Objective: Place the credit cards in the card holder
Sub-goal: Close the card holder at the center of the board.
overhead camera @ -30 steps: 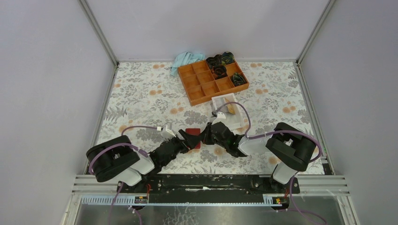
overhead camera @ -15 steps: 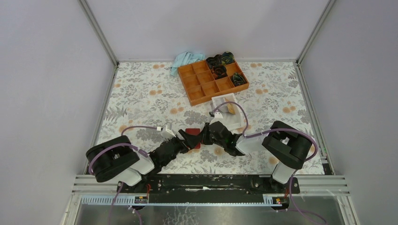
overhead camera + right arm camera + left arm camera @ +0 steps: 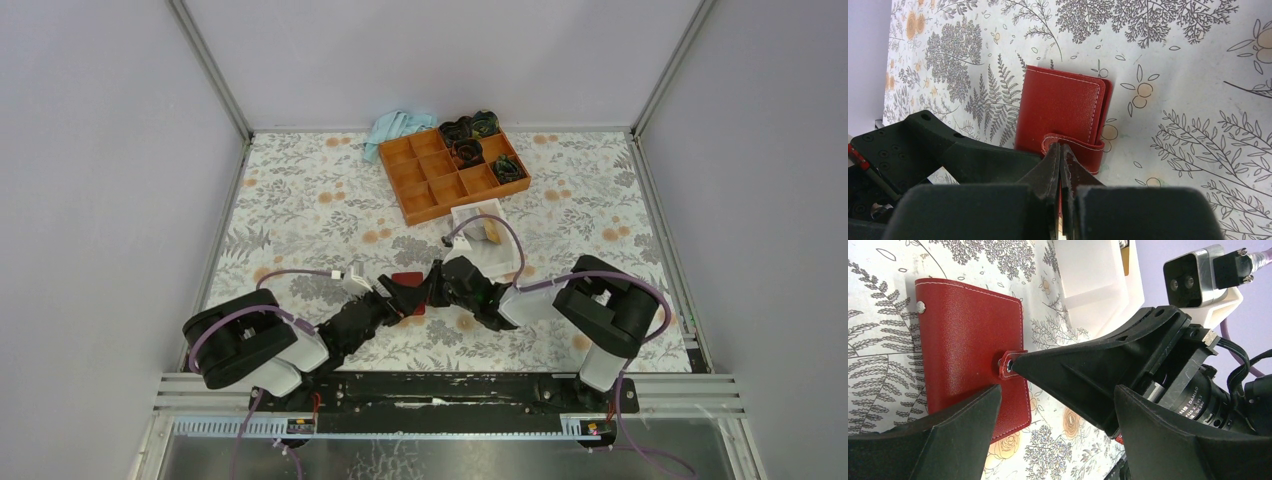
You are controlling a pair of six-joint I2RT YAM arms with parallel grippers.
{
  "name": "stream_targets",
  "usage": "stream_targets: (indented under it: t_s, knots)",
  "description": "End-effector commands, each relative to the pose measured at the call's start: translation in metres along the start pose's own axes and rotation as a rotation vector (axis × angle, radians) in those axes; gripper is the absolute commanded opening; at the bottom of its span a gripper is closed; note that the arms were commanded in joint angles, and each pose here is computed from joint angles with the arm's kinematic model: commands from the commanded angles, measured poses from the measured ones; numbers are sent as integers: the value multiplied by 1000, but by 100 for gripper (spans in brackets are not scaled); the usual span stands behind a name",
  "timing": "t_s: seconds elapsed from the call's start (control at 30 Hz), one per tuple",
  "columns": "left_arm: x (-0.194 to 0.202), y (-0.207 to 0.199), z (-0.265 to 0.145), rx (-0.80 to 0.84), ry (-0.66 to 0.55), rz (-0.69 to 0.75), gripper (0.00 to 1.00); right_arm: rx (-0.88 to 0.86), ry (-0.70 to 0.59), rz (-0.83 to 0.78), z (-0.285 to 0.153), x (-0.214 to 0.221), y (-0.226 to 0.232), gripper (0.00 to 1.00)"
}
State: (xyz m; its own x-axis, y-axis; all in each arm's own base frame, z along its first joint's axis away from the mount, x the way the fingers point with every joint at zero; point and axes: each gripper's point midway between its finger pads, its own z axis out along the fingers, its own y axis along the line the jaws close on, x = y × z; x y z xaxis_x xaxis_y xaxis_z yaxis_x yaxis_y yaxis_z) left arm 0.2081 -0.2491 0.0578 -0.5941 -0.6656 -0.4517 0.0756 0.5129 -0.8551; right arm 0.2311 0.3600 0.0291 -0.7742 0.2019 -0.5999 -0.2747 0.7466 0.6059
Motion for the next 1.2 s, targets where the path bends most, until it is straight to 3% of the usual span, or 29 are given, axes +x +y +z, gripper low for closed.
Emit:
stream_targets:
  t_s: [0.0, 0.7, 1.17]
  knots:
    - [2, 18, -3, -56, 8, 32, 91, -32, 33, -25, 6, 4, 12, 0]
    - [-23, 16, -13, -92, -81, 86, 91, -1, 70, -37, 18, 9, 9, 0]
    - [-41, 37, -15, -311, -108, 248, 88, -3, 72, -51, 17, 7, 12, 0]
